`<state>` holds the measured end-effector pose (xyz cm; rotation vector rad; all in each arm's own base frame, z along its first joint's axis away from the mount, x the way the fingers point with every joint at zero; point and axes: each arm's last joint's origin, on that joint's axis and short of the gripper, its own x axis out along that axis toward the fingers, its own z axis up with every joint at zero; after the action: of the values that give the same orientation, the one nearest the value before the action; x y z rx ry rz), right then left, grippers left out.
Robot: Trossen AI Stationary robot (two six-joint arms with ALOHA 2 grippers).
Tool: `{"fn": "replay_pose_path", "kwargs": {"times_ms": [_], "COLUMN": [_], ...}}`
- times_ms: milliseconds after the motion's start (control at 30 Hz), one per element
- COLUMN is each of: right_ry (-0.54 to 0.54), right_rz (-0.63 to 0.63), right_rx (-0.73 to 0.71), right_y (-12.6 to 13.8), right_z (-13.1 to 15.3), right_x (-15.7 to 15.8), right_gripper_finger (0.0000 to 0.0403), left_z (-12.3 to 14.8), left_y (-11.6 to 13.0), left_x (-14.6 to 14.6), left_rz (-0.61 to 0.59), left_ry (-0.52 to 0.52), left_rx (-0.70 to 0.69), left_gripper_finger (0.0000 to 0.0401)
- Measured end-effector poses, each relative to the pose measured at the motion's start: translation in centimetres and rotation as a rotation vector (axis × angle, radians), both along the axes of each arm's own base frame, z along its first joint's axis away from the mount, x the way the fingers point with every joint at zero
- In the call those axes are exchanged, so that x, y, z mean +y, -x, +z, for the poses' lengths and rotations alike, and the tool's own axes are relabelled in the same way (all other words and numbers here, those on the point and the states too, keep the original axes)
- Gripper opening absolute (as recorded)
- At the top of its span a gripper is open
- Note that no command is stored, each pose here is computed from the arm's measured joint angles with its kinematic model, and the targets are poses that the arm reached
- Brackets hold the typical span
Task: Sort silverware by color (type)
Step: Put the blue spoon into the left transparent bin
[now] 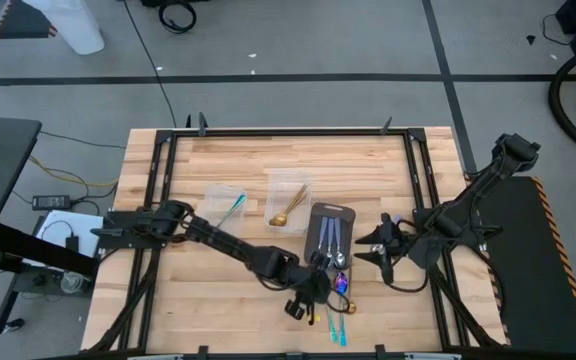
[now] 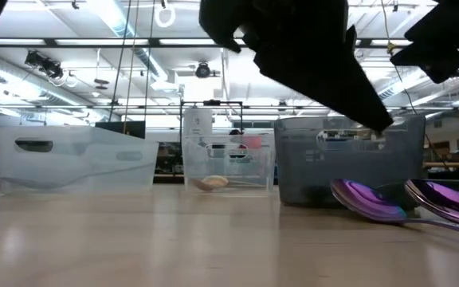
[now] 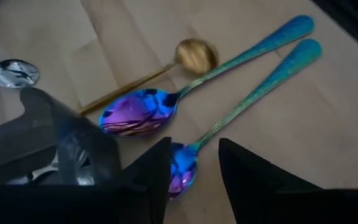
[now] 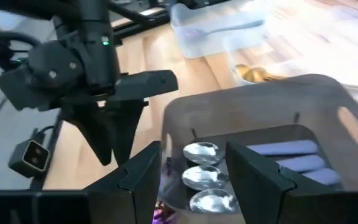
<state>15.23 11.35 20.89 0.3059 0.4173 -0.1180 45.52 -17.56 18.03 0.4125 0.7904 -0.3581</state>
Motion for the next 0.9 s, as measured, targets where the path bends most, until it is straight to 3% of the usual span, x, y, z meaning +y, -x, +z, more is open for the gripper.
{"fn": "replay_pose_path", "kwargs": {"times_ms": [233, 567, 733, 900], "right_ry": [0.034, 0.053, 0.054, 0.068], "right_rz": [-0.058, -0.08, -0.079, -0.076], "right_rx": [0.037, 0.058, 0.062, 0.081], "right_y": [0.4, 0.4, 0.3, 0.1], "right_z": [0.3, 0.1, -0.1, -0.5], "right_x": [-0.8, -1.2, -1.1, -0.9], "right_gripper_finger": [0.0189, 0.0189, 0.0189, 0.0189], "left_z": [0.0, -0.1, -0.6, -1.1], "left_y": [-0.3, -1.6, -1.5, -1.1], "left_x": [0.5, -0.8, -0.7, -0.7], "left_rz": [-0.01, -0.103, -0.097, -0.072], "left_ry": [-0.008, -0.026, 0.065, 0.088], "left_rx": [-0.015, -0.212, -0.153, -0.069], "left_gripper_finger": [0.0142, 0.0142, 0.0142, 0.0142]}}
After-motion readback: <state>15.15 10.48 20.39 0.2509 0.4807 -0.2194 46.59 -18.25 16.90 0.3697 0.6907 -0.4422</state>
